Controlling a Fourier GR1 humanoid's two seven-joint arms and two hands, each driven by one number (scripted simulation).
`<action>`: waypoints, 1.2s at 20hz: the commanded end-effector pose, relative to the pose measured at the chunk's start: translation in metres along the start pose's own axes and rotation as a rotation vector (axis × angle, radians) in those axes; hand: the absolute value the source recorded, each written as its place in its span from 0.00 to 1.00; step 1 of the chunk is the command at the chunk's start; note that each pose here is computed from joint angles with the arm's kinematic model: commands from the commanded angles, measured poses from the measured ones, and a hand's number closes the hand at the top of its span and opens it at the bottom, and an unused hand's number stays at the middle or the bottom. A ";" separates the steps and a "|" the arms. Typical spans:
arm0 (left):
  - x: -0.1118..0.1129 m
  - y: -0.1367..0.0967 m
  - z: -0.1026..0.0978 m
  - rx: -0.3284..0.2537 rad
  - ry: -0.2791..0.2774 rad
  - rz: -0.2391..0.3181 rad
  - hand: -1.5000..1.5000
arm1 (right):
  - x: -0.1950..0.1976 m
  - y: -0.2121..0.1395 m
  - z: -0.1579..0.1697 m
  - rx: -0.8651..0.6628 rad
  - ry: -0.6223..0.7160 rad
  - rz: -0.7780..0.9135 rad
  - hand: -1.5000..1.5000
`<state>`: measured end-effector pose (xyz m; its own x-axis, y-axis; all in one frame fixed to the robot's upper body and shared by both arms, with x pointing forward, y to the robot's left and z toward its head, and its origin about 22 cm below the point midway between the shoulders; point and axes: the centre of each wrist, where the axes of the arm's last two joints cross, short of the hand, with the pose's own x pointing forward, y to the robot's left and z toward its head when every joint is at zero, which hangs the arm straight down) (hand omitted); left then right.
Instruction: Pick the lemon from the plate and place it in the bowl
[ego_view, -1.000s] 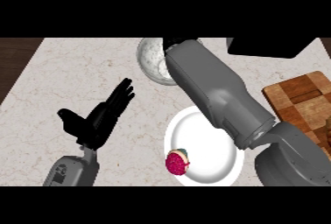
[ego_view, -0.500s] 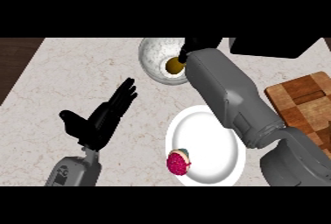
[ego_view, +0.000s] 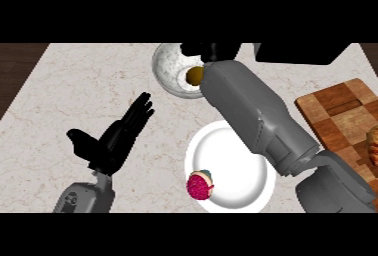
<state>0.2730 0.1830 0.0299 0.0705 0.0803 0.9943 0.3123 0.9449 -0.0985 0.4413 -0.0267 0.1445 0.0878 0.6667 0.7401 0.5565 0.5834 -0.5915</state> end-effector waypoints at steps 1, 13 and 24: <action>-0.008 0.010 0.011 0.016 0.022 -0.005 0.50 | 0.009 0.002 0.023 -0.135 -0.055 -0.262 0.00; -0.018 0.011 0.015 0.064 0.041 0.018 0.50 | -0.018 0.002 0.139 -0.001 -0.269 -0.518 0.00; -0.014 0.028 0.019 0.104 0.061 0.015 0.50 | -0.105 -0.012 0.253 0.211 -0.234 -0.510 1.00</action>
<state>0.2642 0.2120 0.0167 0.1239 0.0805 0.9890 0.2157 0.9707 -0.1060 0.2582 0.0163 0.0198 -0.3886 0.4169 0.8217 0.3301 0.8956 -0.2984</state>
